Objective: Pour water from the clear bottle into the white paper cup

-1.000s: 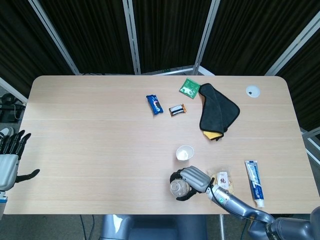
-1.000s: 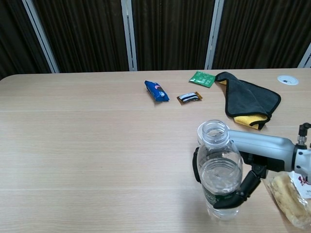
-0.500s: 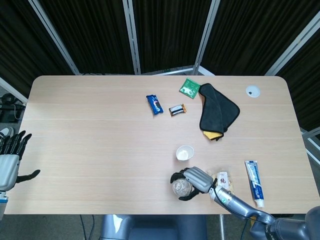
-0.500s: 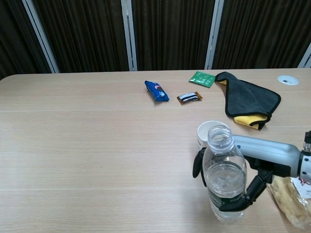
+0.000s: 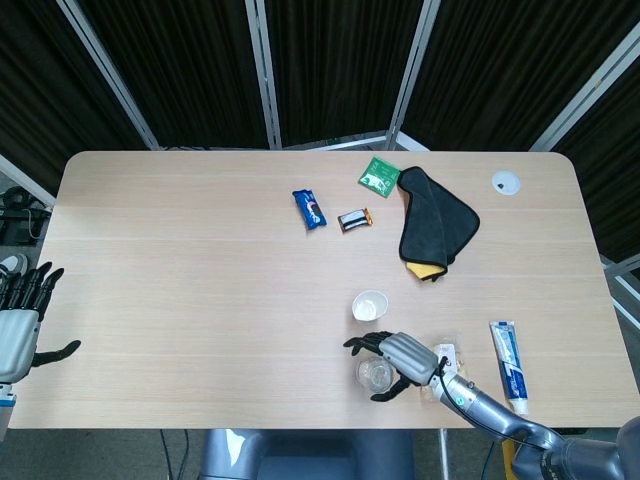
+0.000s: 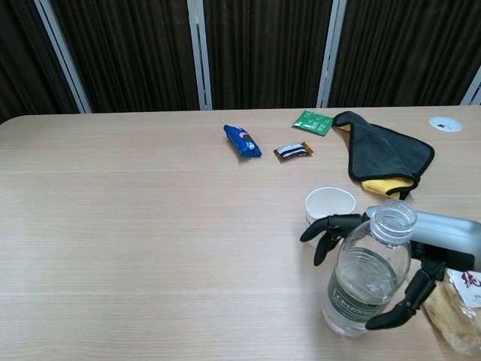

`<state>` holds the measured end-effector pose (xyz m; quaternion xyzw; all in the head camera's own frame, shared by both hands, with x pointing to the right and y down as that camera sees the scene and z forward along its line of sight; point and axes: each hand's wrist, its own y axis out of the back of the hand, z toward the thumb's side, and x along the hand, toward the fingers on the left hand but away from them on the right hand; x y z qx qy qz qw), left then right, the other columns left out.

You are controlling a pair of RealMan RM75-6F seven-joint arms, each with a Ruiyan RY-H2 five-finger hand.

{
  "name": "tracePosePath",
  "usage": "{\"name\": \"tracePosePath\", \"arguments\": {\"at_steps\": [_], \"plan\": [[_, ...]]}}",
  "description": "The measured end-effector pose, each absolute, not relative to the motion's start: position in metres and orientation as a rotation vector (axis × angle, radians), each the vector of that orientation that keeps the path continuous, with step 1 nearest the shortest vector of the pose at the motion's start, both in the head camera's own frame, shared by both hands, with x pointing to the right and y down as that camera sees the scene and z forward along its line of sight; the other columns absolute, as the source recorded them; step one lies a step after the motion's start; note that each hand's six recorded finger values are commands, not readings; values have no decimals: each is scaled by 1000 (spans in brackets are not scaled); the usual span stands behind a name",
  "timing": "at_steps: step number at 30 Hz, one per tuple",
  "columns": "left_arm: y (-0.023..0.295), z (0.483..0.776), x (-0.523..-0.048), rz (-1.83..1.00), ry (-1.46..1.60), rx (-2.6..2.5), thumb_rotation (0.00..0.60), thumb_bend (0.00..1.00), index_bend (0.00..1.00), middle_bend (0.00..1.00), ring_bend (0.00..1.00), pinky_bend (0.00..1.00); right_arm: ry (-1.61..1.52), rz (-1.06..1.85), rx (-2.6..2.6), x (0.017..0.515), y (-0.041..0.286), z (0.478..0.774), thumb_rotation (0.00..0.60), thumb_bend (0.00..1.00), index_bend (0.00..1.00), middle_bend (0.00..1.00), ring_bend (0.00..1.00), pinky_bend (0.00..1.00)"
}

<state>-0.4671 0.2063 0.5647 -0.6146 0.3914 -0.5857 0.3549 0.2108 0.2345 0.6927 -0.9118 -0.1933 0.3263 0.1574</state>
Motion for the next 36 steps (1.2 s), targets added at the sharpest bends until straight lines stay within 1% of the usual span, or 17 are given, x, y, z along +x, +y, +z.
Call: {"name": "tracePosePath", "arguments": {"at_steps": [6,12,17,21,26,29,31,33,36], "plan": [[206,564,-467,-1510,1013,-1590,600,0,0,0,0,0,-574,942,-2580,223,228,689,600,0,87,178,124,187],[207,563,-466,-1505,1012,-1593,600,0,0,0,0,0,-583,968,-2559,239,226,686,600,0,69,163,115,183],[207,561,-466,-1499,1014,-1594,600,0,0,0,0,0,-574,1003,-2514,262,226,683,600,0,58,145,103,172],[208,560,-466,-1494,1018,-1596,600,0,0,0,0,0,-579,1026,-2436,287,220,675,600,0,57,140,94,172],[208,557,-465,-1482,1026,-1598,600,0,0,0,0,0,-615,1040,-2310,321,210,659,600,0,58,137,93,157],[208,554,-463,-1469,1029,-1598,600,0,0,0,0,0,-669,1058,-2199,350,203,645,600,0,63,128,88,139],[209,552,-462,-1459,1029,-1595,600,0,0,0,0,0,-723,1078,-2096,373,197,634,600,0,56,109,71,113],[210,551,-460,-1448,1029,-1592,600,0,0,0,0,0,-783,1095,-2002,391,191,624,600,0,30,69,30,61],[210,549,-457,-1431,1029,-1586,600,0,0,0,0,0,-896,1139,-1870,417,185,608,600,0,1,7,0,3]]}}
